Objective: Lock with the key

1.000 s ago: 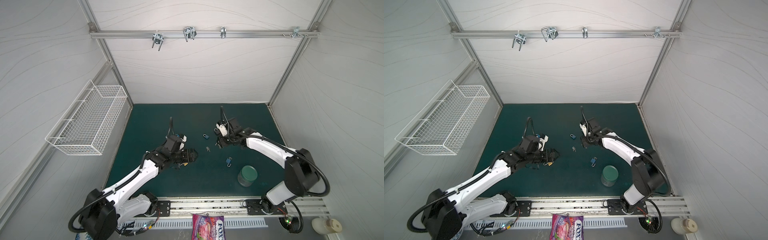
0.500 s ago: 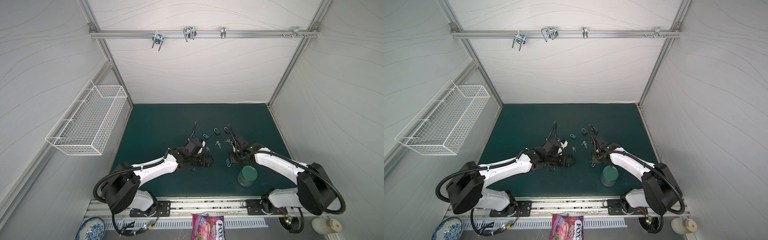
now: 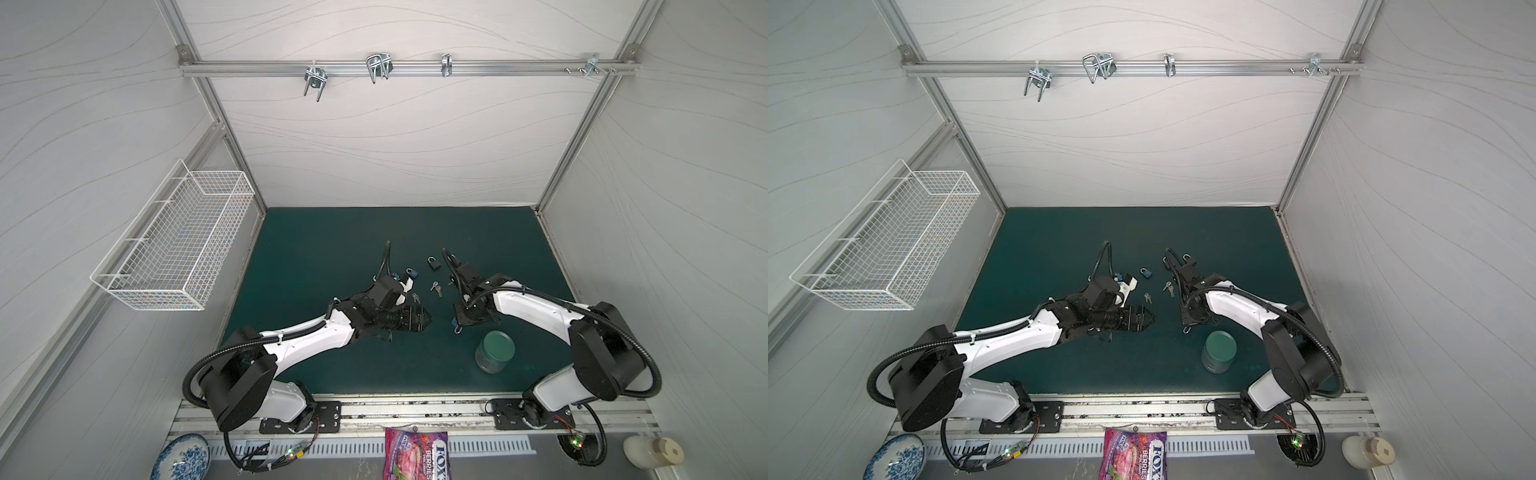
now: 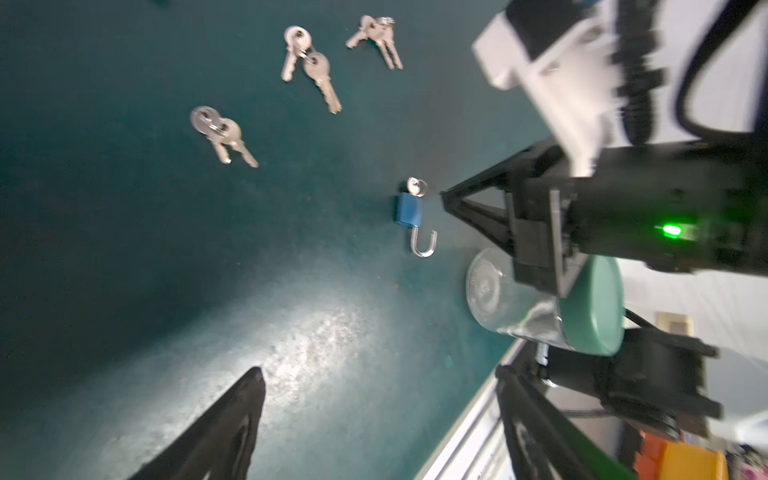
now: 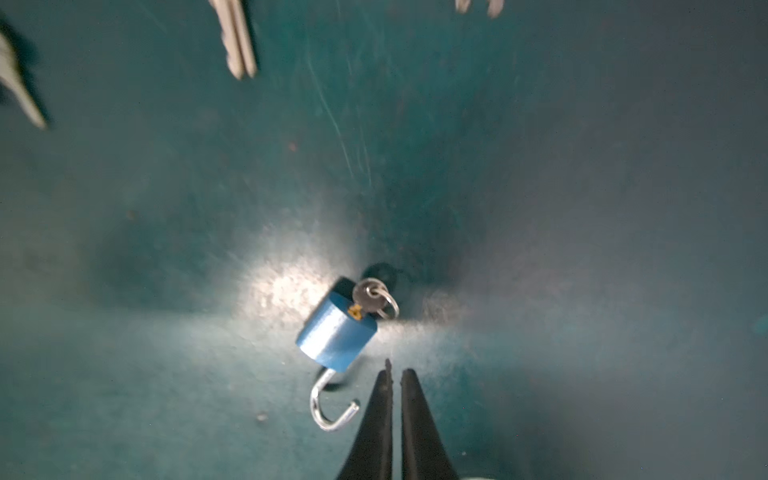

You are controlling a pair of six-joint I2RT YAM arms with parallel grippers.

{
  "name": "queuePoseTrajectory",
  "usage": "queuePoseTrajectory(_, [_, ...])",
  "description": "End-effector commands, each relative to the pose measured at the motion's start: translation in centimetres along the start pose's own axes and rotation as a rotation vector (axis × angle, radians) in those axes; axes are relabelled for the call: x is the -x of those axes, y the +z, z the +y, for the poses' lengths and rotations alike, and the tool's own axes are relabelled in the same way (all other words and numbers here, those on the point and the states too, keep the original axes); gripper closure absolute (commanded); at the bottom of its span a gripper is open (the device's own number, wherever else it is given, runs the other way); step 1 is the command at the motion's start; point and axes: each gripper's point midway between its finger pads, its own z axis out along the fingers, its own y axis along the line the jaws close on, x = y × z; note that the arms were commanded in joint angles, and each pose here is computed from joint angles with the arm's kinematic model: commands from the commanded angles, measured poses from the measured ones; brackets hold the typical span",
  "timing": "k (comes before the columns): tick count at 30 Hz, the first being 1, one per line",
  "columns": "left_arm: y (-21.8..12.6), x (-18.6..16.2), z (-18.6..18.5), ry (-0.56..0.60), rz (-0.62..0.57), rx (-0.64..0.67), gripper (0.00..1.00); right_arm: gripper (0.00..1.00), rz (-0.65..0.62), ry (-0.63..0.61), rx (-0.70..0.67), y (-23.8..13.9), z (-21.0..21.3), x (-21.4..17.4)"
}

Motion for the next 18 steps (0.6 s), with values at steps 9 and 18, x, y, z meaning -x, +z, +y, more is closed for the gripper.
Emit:
queuePoseTrajectory(9, [0.2, -0.2, -2.5, 0.05, -0.023, -0.102, 0.13, 0.91, 0.123, -0.019, 0.043, 1.1, 0.9, -2.8])
queuePoseTrajectory(18, [-0.6, -0.3, -1.8, 0.038, -0.051, -0.071, 0.15, 0.69, 0.097, -0.045, 0.181, 1.0, 4.0, -1.9])
